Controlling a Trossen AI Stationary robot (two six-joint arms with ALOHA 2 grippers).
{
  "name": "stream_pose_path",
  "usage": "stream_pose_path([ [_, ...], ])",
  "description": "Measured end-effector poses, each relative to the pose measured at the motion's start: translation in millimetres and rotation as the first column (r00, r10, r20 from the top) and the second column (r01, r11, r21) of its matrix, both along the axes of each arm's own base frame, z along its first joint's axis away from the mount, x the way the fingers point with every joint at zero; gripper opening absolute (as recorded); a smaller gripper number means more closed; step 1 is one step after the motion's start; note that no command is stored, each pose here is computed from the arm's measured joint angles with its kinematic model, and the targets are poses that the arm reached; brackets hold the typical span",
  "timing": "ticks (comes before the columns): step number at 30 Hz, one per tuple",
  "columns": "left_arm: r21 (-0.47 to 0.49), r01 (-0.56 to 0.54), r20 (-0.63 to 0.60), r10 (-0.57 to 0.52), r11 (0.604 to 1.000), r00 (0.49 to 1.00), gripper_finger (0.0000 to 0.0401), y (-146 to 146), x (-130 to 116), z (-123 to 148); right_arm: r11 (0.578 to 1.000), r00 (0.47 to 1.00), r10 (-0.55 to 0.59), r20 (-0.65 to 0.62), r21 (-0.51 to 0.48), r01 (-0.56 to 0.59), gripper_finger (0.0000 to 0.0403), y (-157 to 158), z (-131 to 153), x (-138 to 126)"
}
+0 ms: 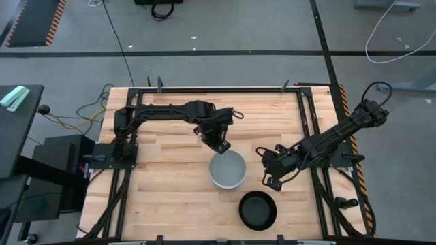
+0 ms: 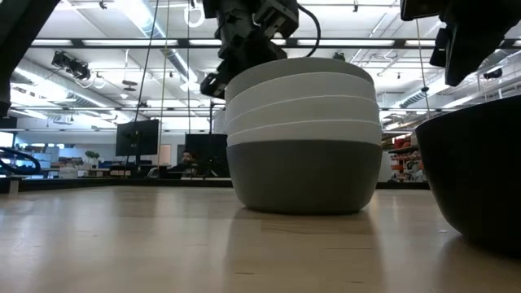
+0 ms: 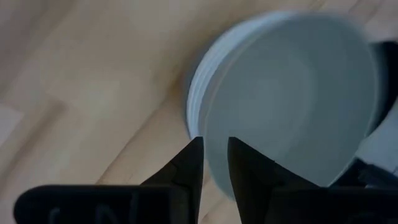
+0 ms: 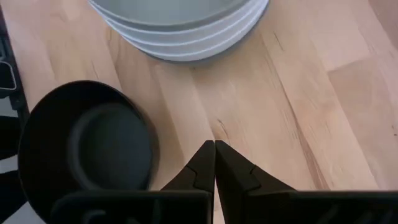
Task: Nest bowls inside each other
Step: Stack the gray bowl on the white bowl
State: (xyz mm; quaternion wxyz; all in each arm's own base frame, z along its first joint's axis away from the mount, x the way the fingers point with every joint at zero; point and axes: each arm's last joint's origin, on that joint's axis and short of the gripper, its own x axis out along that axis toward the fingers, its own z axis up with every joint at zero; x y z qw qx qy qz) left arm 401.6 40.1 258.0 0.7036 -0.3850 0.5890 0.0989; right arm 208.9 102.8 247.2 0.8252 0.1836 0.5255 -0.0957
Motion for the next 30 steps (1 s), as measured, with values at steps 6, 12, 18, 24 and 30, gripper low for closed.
stream_pose_path([
  [6, 0.027, -0.017, 0.052, 0.016, 0.999, 0.999, 0.0082, 8.6, 3.5, 8.2, 1.000, 0.997, 0.029, 0.067, 0.001, -0.030, 0.0018, -3.1, 2.9, 8.4],
  [12, 0.080, -0.050, 0.050, 0.046, 0.996, 0.998, 0.0083, 22.1, 1.8, 7.8, 0.996, 0.942, 0.061, 0.331, 0.037, -0.078, 0.0017, -15.4, 19.2, 37.6],
  [18, 0.105, -0.067, 0.034, 0.064, 0.992, 0.997, 0.0074, 37.4, -3.4, 7.9, 0.994, 0.936, 0.089, 0.341, 0.025, -0.103, 0.0005, -17.5, 14.5, 43.8],
  [24, 0.130, -0.093, 0.056, 0.086, 0.987, 0.995, 0.0073, 45.8, -3.3, 9.2, 0.993, 0.959, 0.117, 0.258, -0.013, -0.117, 0.0004, -11.5, -17.9, 65.0],
  [30, 0.141, -0.070, 0.059, 0.062, 0.988, 0.996, 0.0077, 44.9, -3.2, 9.1, 0.993, 0.972, 0.114, 0.206, -0.020, -0.113, 0.0003, -7.1, -40.5, 77.1],
])
